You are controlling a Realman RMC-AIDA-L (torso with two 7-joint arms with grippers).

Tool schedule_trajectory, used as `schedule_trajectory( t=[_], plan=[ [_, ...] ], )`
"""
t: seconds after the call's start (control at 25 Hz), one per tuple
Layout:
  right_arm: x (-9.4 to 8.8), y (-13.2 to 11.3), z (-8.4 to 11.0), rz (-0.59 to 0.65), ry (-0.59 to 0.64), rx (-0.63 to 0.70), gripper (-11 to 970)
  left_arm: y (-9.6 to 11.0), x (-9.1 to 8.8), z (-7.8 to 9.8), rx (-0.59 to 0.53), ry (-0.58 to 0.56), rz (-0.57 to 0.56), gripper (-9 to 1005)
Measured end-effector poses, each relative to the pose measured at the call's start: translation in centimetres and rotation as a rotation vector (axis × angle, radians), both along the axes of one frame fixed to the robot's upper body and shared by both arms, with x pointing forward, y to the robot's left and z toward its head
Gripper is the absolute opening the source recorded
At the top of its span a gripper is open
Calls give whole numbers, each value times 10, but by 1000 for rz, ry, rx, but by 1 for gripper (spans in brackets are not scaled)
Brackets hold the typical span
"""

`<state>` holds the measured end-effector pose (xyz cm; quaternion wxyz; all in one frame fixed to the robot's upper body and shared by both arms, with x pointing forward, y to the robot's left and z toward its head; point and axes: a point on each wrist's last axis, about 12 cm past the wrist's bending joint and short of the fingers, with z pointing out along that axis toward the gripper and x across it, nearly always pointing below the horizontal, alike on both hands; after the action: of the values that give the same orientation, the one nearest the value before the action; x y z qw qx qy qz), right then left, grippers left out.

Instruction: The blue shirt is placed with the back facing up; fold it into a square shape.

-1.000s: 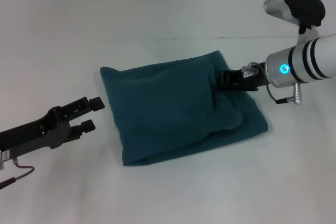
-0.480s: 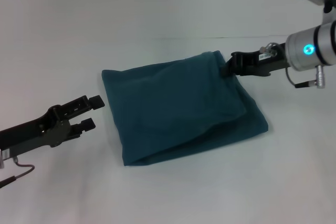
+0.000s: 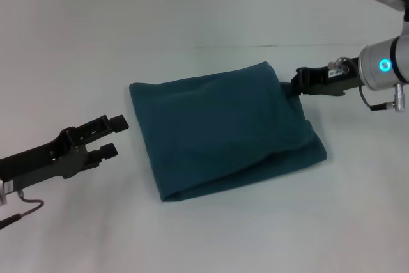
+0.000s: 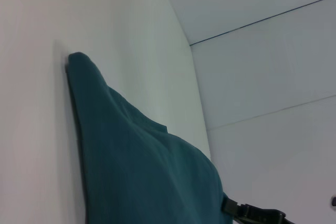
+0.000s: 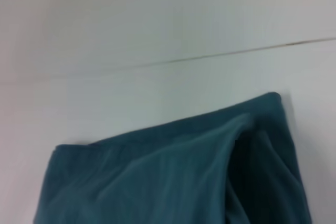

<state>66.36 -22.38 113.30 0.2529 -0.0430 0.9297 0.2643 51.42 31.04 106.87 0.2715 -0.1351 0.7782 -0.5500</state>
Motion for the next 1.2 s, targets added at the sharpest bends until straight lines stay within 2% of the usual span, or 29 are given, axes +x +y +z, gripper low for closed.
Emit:
schedule_trajectory(
  t=[0.92,1.08,1.2],
  plan=[
    [-2,-19,-21,-55,48,-79,113,-3,-2,-5,-9,16,10,933],
    [2,-33,-22,-131,48,-157,121,-2,-2,-5,-9,16,12,933],
    [6,-59,-13,-225,51,-146,127,-2,-3,-5,-10,18,10,933]
  ],
)
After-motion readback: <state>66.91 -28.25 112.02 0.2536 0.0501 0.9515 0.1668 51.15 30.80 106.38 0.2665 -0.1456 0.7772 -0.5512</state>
